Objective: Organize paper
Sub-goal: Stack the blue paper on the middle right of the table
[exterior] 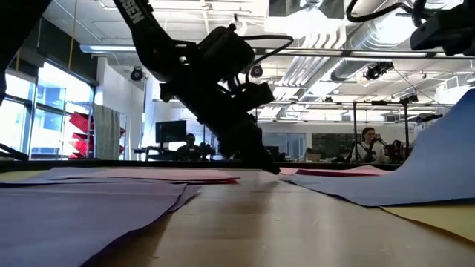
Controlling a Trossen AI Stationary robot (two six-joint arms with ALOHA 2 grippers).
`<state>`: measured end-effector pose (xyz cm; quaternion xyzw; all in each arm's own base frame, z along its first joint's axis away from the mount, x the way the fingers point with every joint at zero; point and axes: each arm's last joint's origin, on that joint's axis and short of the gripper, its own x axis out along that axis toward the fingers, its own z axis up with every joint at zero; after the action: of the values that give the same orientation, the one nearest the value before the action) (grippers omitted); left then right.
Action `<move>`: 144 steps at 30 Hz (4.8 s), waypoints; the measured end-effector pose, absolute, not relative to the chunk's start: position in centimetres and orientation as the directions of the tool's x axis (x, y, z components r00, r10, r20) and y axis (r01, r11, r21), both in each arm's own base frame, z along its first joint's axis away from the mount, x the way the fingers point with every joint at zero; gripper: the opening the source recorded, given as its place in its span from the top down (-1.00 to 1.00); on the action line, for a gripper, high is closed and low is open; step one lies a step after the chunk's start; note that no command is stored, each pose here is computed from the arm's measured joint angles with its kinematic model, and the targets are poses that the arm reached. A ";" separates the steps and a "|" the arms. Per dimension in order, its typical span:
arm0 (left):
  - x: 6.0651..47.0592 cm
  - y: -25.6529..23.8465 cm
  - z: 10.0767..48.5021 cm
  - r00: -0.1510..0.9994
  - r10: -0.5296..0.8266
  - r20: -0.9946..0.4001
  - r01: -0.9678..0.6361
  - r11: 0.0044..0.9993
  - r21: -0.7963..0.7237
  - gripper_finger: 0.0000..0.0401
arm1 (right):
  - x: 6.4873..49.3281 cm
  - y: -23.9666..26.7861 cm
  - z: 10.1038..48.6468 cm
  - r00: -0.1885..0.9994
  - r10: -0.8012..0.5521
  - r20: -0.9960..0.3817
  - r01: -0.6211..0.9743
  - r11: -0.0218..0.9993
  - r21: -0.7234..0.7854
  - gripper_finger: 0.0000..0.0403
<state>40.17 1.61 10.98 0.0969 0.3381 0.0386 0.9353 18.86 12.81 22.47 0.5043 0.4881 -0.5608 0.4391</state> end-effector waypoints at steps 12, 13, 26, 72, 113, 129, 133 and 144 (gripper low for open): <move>39.3 0.2 13.6 0.757 -0.066 -0.650 0.103 0.995 0.018 0.87 | 18.2 11.4 22.6 -0.230 -0.064 -0.971 0.958 -0.190 -0.215 1.00; 39.3 -0.3 13.7 0.757 -0.086 -0.647 0.119 0.993 0.007 0.87 | 18.2 11.5 22.6 -0.234 -0.059 -0.970 0.956 -0.193 -0.219 1.00; 39.3 -2.7 12.9 0.742 -0.124 -0.659 0.157 0.988 -0.010 0.87 | 22.1 11.2 19.7 -0.140 -0.051 -0.989 0.955 -0.270 -0.121 1.00; 38.6 -3.0 12.2 0.667 -0.142 -0.731 0.090 0.990 -0.110 0.87 | 18.3 13.1 16.5 -0.284 0.019 -0.959 0.958 0.040 -0.283 0.46; 39.1 -3.3 12.9 0.715 -0.196 -0.671 0.113 0.980 -0.166 0.87 | 17.9 12.9 15.4 -0.274 0.027 -0.961 0.946 -0.172 -0.275 0.99; 37.7 -1.3 18.3 0.768 -0.135 -0.626 0.134 0.990 -0.048 0.87 | 18.9 10.7 14.3 -0.259 0.099 -0.961 0.915 -0.294 -0.277 0.99; 37.6 -2.0 18.2 0.764 -0.176 -0.621 0.172 0.983 -0.066 0.87 | 19.4 10.0 13.9 -0.217 0.108 -0.970 0.915 -0.324 -0.241 0.99; 37.8 -2.1 16.9 0.748 -0.140 -0.648 0.150 0.988 -0.040 0.87 | 20.1 10.1 16.1 -0.247 0.072 -0.966 0.910 -0.325 -0.257 1.00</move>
<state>37.84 -2.07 16.92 0.0073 0.3461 -0.0776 0.9350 20.09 10.14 16.09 0.5153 0.4763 -0.6299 0.3329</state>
